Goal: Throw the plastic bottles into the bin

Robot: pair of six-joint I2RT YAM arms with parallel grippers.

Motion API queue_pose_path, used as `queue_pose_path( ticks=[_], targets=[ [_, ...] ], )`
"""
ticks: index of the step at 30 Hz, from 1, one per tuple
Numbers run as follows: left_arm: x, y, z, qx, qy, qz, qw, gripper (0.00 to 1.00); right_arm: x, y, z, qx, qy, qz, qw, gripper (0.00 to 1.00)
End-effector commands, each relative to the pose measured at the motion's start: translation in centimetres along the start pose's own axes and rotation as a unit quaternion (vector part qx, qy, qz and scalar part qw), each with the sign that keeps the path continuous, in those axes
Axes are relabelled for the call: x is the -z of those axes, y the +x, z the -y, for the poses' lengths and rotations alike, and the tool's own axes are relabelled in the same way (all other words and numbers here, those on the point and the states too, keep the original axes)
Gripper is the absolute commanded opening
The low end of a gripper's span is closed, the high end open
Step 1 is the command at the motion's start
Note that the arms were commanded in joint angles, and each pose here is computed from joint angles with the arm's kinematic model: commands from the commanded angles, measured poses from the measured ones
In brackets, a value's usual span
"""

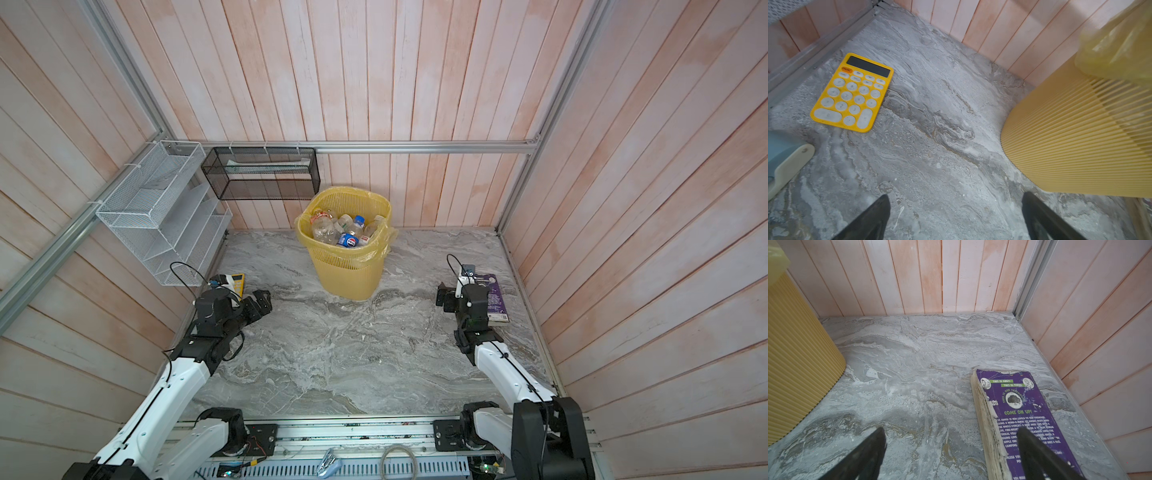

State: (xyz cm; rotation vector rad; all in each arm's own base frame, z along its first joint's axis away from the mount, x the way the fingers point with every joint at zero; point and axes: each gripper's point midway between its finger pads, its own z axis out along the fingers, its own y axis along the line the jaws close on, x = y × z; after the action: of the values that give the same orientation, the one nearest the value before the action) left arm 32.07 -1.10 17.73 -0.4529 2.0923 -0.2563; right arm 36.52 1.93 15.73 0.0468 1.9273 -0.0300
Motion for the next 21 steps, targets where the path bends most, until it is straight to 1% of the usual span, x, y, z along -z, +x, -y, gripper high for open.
queue_pose_path(
  ticks=[1, 4, 7, 11, 15, 16, 18, 21],
  targets=[
    [0.2, -2.7, -1.0, -0.029, -0.034, 0.066, 0.997, 1.0, 0.4, -2.3, 0.2, -0.027, 0.0, 0.095, 0.995, 0.97],
    [0.0, -2.6, -2.0, -0.05, -0.055, 0.087, 0.993, 1.0, 0.8, -1.6, 1.2, -0.028, 0.023, 0.122, 0.992, 0.98],
    [-0.1, -2.3, -3.1, -0.065, -0.079, 0.095, 0.99, 1.0, 0.4, -1.0, 1.9, -0.024, 0.039, 0.127, 0.991, 0.98],
    [-0.5, -2.2, -4.0, -0.077, -0.103, 0.099, 0.987, 1.0, -1.2, -0.2, 1.2, 0.006, 0.028, 0.112, 0.993, 0.95],
    [-1.2, -2.5, -4.6, -0.073, -0.12, 0.111, 0.984, 1.0, -2.1, 1.3, 1.1, 0.019, 0.026, 0.117, 0.993, 0.94],
    [-1.4, -2.5, -4.7, -0.073, -0.123, 0.114, 0.983, 1.0, -2.5, 1.3, 1.2, 0.019, 0.029, 0.117, 0.992, 0.94],
    [-1.8, -2.6, -5.0, -0.069, -0.131, 0.12, 0.982, 1.0, -3.5, 1.6, 1.6, 0.004, 0.016, 0.094, 0.995, 0.93],
    [-2.4, -2.9, -5.4, -0.074, -0.138, 0.146, 0.977, 1.0, -3.6, 1.8, 1.8, -0.004, 0.004, 0.091, 0.996, 0.93]
  ],
)
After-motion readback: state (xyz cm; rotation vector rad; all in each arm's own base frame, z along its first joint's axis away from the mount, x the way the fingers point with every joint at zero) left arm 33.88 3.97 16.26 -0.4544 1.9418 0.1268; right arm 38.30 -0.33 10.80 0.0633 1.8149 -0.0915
